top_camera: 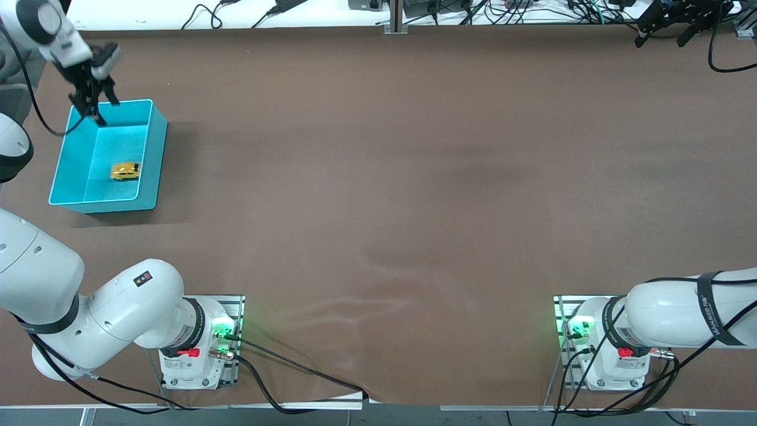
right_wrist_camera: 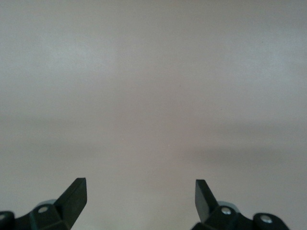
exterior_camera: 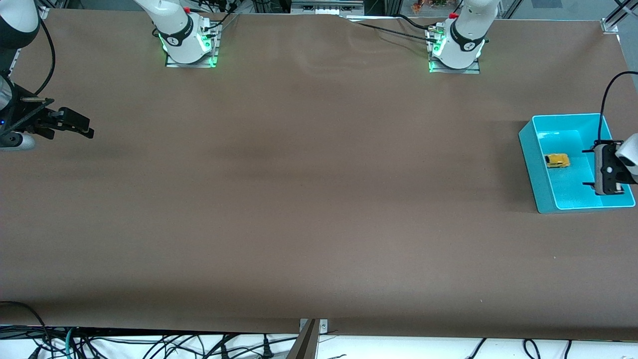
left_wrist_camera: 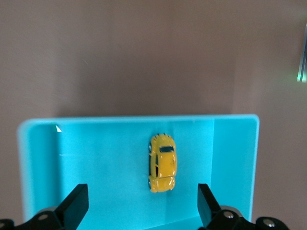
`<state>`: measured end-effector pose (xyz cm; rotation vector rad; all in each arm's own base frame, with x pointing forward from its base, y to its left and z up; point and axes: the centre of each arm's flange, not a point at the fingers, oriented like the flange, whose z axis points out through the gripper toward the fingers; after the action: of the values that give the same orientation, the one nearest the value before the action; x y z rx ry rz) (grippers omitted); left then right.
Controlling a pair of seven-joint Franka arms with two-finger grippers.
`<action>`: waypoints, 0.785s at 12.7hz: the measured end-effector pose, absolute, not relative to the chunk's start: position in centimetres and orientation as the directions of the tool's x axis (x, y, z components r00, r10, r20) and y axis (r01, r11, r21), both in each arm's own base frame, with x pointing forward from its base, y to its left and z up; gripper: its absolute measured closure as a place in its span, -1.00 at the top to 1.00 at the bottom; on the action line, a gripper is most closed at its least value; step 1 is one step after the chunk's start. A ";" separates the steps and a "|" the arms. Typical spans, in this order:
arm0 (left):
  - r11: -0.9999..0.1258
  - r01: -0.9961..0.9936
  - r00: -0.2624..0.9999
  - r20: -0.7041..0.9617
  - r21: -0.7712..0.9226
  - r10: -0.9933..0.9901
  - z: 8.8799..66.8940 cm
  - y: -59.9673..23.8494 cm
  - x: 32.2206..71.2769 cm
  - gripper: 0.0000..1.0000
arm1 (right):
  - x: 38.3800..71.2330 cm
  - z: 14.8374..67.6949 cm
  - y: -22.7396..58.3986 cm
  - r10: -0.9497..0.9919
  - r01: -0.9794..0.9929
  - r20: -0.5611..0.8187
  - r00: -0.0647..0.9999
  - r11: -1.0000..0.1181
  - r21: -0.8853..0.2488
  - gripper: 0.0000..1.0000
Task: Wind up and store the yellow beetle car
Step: 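Open the left gripper to release the car inside the bin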
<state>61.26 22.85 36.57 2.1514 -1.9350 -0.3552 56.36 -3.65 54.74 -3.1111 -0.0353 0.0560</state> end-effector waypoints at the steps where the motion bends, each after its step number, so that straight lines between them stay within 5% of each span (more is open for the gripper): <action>1: -0.135 -0.941 0.134 -0.027 0.310 -0.991 38.7 20.5 62.3 1.00 | 56.4 54.7 -3.6 0.023 0.022 -0.035 0.999 -0.999 -0.030 1.00; 4: -0.235 -0.910 0.266 0.048 0.342 -0.963 41.2 14.6 63.4 1.00 | 56.4 54.8 -3.4 0.027 0.026 -0.032 0.999 -0.999 -0.031 1.00; 10: -0.300 -0.882 0.331 0.025 0.364 -0.943 48.1 2.0 64.9 1.00 | 56.6 55.9 0.6 0.099 0.098 -0.011 0.995 -0.995 -0.031 1.00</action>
<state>64.89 1.96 48.05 2.2890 -1.6302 -0.2781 56.58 0.62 55.95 -3.1077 -0.1534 0.0192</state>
